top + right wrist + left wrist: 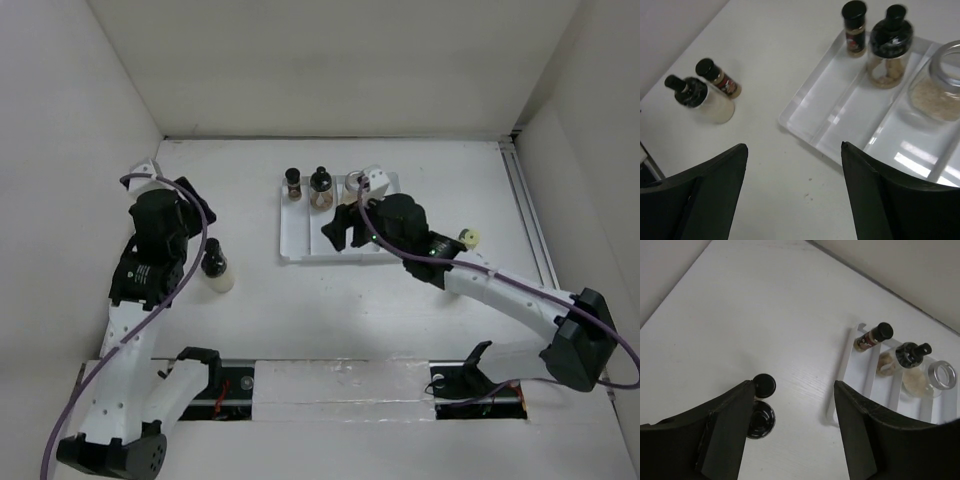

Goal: Organize the condiment bottles

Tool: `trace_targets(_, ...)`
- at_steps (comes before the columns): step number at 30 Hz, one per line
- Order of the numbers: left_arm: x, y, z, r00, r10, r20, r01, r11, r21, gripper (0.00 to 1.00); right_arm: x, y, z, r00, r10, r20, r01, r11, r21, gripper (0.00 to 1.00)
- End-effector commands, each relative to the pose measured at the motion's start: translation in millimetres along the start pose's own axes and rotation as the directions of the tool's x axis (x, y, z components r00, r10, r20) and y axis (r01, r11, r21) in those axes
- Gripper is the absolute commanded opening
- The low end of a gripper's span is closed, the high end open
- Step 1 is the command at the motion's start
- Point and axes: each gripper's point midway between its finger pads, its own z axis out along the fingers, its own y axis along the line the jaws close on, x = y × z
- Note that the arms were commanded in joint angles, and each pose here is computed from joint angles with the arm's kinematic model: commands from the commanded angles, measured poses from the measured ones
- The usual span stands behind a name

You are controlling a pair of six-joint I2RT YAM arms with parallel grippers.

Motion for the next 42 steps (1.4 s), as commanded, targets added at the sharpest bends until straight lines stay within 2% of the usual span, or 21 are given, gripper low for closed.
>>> trace_targets(1,46.7,17.7,9.7,0.986,0.046,-0.158,-0.057,0.996,-0.063,0.60,-18.8,15.4,3.9,0.997,-0.060,0.047,0.060,0.998,-0.005,0.82)
trace_targets(4,49.9,10.2,0.6,0.987,0.039,-0.157,-0.049,0.997,-0.059,0.56,-19.6,12.5,1.1,0.996,-0.062,0.057,0.061,0.998,0.022,0.83)
trace_targets(8,67.6,15.0,7.3,0.971,0.046,-0.233,-0.071,0.993,-0.097,0.52,-24.4,8.1,-4.2,0.995,-0.061,0.076,0.057,0.997,0.047,0.83)
trace_targets(10,83.3,13.6,12.0,0.950,0.061,-0.305,-0.093,0.991,-0.092,0.52,-29.4,3.3,-6.4,0.994,-0.058,0.090,0.052,0.997,0.064,0.83)
trace_targets(12,100.0,18.3,15.1,0.933,-0.006,-0.359,-0.053,0.987,-0.154,0.52,-29.3,1.4,-8.8,0.994,-0.049,0.094,0.042,0.996,0.073,0.83)
trace_targets(16,116.9,31.3,15.7,0.926,-0.102,-0.364,0.007,0.968,-0.252,0.59,-32.2,-10.0,-10.8,0.994,-0.033,0.103,0.023,0.995,0.096,0.83)
trace_targets(21,113.8,28.8,13.7,0.930,-0.196,-0.312,0.111,0.957,-0.268,0.59,-31.7,-8.4,-10.8,0.994,-0.033,0.101,0.024,0.996,0.087,0.83)
trace_targets(23,111.0,40.0,13.9,0.940,-0.215,-0.264,0.125,0.938,-0.322,0.59,-31.7,-8.4,-10.8,0.994,-0.033,0.101,0.024,0.996,0.087,0.83)
trace_targets(27,115.3,48.6,18.9,0.937,-0.242,-0.250,0.149,0.929,-0.339,0.59,-32.9,-12.2,-10.7,0.994,-0.031,0.103,0.022,0.995,0.095,0.83)
trace_targets(30,120.3,59.5,26.8,0.941,-0.253,-0.226,0.154,0.912,-0.379,0.53,-32.4,-10.7,-10.6,0.994,-0.031,0.100,0.022,0.996,0.087,0.83)
trace_targets(34,126.0,62.0,33.6,0.939,-0.232,-0.253,0.115,0.907,-0.405,0.51,-32.4,-10.7,-10.6,0.994,-0.031,0.100,0.022,0.996,0.087,0.83)
trace_targets(42,124.8,54.6,41.4,0.943,-0.216,-0.254,0.114,0.924,-0.366,0.37,-29.2,-15.8,-10.2,0.995,-0.030,0.094,0.021,0.995,0.098,0.83)
